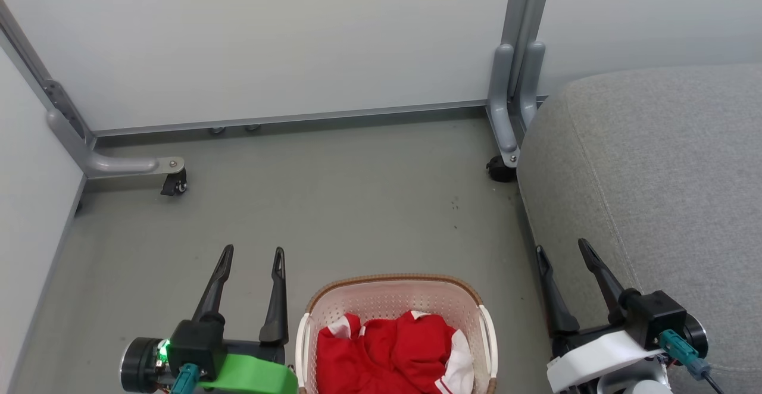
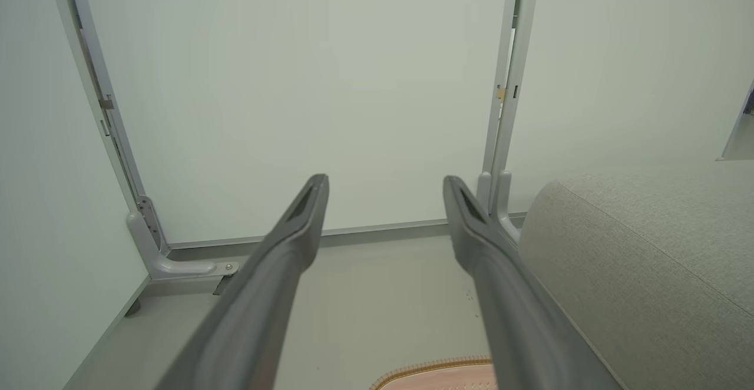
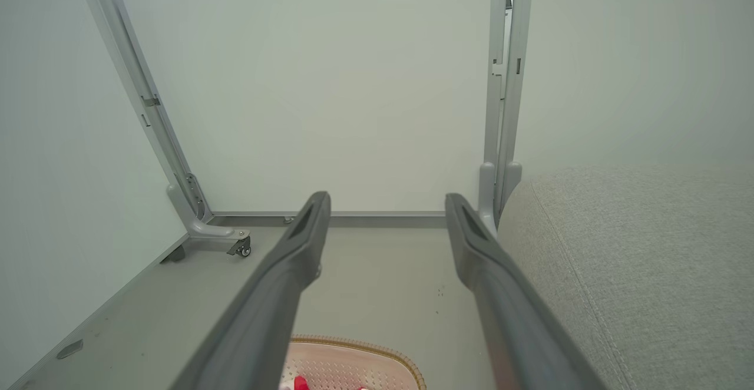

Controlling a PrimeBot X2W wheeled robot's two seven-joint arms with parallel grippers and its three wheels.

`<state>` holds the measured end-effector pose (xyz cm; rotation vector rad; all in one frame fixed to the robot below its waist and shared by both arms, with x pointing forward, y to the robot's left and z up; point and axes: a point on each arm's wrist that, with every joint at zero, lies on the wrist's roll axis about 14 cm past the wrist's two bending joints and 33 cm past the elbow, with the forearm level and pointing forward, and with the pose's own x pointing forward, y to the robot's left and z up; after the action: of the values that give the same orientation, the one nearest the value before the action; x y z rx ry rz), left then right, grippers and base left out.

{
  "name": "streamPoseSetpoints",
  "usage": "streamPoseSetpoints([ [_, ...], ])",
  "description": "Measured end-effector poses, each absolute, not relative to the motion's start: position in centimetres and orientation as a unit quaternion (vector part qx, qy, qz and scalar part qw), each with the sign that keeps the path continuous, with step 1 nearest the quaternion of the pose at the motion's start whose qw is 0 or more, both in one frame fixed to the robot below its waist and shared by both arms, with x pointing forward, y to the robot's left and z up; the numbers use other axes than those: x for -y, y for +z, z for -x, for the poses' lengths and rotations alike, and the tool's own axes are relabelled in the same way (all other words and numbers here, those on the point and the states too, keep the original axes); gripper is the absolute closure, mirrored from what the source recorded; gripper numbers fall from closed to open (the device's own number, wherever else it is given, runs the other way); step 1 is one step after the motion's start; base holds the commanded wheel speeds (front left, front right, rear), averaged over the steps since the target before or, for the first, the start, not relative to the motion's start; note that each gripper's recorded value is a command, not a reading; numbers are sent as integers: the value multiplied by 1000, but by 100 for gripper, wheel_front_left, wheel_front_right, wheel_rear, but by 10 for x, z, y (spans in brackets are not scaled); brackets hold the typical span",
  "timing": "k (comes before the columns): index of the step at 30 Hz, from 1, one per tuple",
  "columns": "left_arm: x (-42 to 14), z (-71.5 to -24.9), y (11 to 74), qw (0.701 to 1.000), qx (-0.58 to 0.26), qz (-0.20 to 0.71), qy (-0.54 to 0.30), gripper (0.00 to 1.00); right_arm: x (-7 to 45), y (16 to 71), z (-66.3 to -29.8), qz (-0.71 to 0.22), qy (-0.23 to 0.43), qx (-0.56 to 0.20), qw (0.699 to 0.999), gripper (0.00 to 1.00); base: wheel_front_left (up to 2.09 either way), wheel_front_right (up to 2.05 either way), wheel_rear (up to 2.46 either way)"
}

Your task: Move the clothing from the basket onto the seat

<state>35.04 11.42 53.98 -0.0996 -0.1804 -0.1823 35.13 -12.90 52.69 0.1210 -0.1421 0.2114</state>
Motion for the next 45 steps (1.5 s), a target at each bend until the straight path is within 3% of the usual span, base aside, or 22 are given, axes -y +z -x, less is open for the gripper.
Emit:
streamPoseSetpoints([
  [30, -101, -358, 515, 992, 50, 48, -110, 0, 131, 508, -360, -62, 101, 41, 992, 0, 0, 0, 0],
  [45, -55, -439, 456, 980, -16, 12, -199, 0, 170, 502, -448, -22, 49, 56, 997, 0, 0, 0, 0],
])
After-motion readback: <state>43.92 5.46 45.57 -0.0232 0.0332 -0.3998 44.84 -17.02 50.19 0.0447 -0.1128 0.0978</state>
